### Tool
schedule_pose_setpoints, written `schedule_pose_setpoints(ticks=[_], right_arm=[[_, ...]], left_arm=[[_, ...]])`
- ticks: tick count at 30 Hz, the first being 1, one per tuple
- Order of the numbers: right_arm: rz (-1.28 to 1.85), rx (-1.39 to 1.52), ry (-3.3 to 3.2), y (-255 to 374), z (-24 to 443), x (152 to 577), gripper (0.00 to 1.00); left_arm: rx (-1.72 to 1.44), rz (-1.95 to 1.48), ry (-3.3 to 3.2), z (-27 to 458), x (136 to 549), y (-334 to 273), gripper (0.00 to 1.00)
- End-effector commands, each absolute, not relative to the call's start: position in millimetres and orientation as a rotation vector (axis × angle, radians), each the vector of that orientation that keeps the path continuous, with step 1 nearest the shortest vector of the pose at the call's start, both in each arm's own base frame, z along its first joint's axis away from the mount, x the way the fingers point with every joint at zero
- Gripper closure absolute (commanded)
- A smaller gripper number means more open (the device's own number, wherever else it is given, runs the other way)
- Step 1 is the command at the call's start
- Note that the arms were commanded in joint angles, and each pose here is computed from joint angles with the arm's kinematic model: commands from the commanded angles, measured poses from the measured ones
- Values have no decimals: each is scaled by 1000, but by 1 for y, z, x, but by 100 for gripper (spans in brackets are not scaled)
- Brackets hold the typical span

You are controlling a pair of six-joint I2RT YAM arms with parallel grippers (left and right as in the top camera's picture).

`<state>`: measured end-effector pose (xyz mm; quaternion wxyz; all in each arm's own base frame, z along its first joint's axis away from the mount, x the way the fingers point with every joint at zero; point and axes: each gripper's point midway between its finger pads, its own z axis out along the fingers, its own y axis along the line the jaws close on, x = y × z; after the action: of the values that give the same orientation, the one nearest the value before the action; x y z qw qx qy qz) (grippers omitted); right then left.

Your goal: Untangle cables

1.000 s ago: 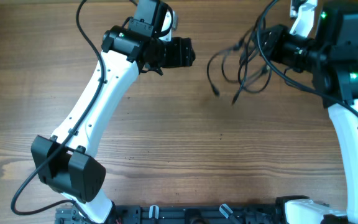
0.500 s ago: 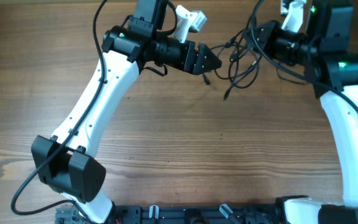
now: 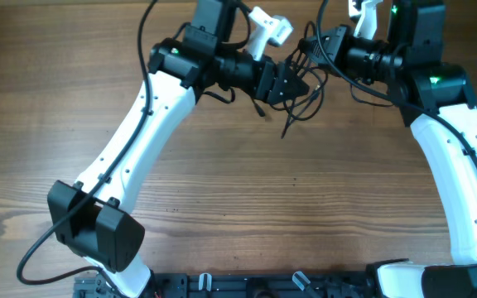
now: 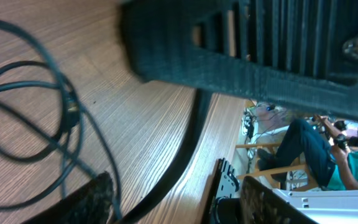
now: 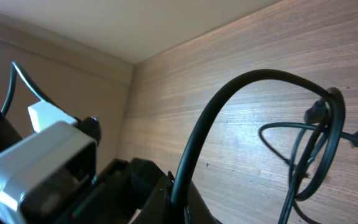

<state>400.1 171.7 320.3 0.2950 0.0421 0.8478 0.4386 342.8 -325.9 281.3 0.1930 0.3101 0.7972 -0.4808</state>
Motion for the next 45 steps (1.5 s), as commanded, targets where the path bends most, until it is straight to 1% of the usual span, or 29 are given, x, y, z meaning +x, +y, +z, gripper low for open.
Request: schedule_pose_setpoints(ticks=[1,4,5,6,7,10,12,13,14,15,16,17,19,21,23,27,32,38,42,45], right_arm=[[1214,90,2250,179,326,396,96],[1213,90,2249,179,326,396,96],[1211,88,2248,179,326,396,96],[1209,85,2248,179,326,396,96],[1208,84,2248,179,326,397,96],[1183,96,2247,177,324,399,95],[1154,115,2247,173,322,402,92],[1138,119,2246,172,322,403,88],[1120,115,2244,170,321,405,80],[1091,112,2243,168,320,406,67],[1051,139,2250,163,316,409,49],[978,190,2269,154,308,412,39],[799,309,2324,130,288,415,25],[713,340,2352,119,278,413,21],[658,361,2383,113,268,410,19],[633,335,2447,112,245,403,19],[765,28,2522,142,221,399,20],[863,-76,2635,159,172,403,30],[882,-124,2681,173,140,409,33],[891,-155,2681,187,124,416,41]], left_arm=[[891,-1302,2211,286,345,-328,44],[891,-1301,2211,286,345,-328,70],[891,-1300,2211,286,345,-328,81],[888,-1294,2214,285,346,-328,94],[884,-1280,2218,284,347,-327,96],[877,-1264,2224,283,349,-326,96],[873,-1253,2227,282,351,-325,96],[868,-1240,2232,281,352,-325,96],[861,-1226,2238,280,354,-324,96],[842,-1206,2252,278,356,-322,96],[789,-1171,2288,274,362,-319,96],[736,-1135,2321,271,367,-316,96],[689,-1103,2345,268,374,-307,96],[642,-1108,2359,268,378,-302,96],[576,-1115,2372,270,385,-295,96],[504,-1123,2352,282,393,-280,96],[474,-1121,2316,302,391,-270,96],[470,-1127,2316,303,390,-270,96],[470,-1127,2316,303,390,-270,96],[470,-1127,2316,303,390,-270,96]])
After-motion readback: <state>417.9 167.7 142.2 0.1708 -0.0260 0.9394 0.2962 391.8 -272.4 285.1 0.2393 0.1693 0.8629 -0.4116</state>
